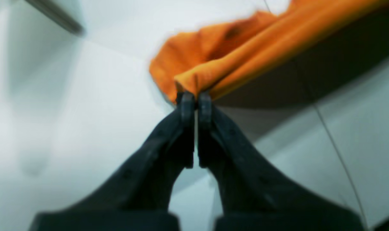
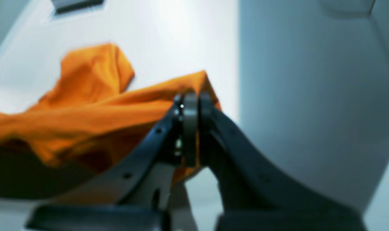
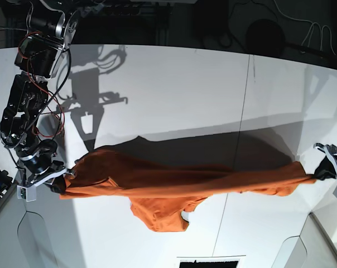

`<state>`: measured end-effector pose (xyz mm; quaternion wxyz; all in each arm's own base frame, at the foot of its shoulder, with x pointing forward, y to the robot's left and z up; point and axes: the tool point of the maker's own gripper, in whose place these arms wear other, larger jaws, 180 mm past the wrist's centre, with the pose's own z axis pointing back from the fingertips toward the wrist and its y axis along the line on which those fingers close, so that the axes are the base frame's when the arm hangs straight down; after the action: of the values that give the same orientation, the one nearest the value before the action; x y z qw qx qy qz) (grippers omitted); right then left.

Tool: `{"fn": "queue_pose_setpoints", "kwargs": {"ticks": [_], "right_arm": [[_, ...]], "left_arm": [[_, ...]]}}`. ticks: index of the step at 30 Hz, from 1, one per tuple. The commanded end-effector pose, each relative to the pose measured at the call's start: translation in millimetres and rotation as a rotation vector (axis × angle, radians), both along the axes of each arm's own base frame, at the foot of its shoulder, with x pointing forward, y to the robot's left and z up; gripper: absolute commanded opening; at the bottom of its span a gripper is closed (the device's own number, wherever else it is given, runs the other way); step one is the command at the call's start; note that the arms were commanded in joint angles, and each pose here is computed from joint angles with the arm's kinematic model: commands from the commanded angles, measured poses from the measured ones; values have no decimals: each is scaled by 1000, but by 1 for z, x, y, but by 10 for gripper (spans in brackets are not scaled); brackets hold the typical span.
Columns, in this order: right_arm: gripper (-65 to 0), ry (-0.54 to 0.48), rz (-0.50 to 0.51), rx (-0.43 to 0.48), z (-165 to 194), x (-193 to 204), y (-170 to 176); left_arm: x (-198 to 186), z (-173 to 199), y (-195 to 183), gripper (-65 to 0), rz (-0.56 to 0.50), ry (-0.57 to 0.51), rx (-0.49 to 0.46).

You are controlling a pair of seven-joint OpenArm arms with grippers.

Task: Layout the t-shirt on the table in an organized manner, then fold the t-shirt properly
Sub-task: 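Lift the stretched shirt and lay it flat onto the table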

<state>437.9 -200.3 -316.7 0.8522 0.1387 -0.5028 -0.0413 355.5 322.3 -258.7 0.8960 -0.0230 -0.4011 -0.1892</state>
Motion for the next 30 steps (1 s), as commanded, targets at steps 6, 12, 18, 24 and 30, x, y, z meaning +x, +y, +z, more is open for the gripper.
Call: {"fn": "queue_pose_setpoints", "kwargs": {"ticks": [6, 12, 18, 24, 30], "right_arm": [[-650, -25, 26, 19, -3, -13, 2], [-650, 17, 22, 9, -26, -41, 1], [-650, -43, 34, -53, -4, -59, 1], [-650, -53, 47, -77, 3, -77, 3], [-650, -40, 20, -67, -2, -95, -12]], "left_arm": [[-28, -25, 1, -650, -31, 84, 9], [-37, -33, 2, -650, -35, 124, 23], [-34, -3, -27, -650, -138, 55, 34], [-46, 24, -48, -650, -226, -4, 99], [-76, 38, -57, -650, -270, -32, 117]]}}
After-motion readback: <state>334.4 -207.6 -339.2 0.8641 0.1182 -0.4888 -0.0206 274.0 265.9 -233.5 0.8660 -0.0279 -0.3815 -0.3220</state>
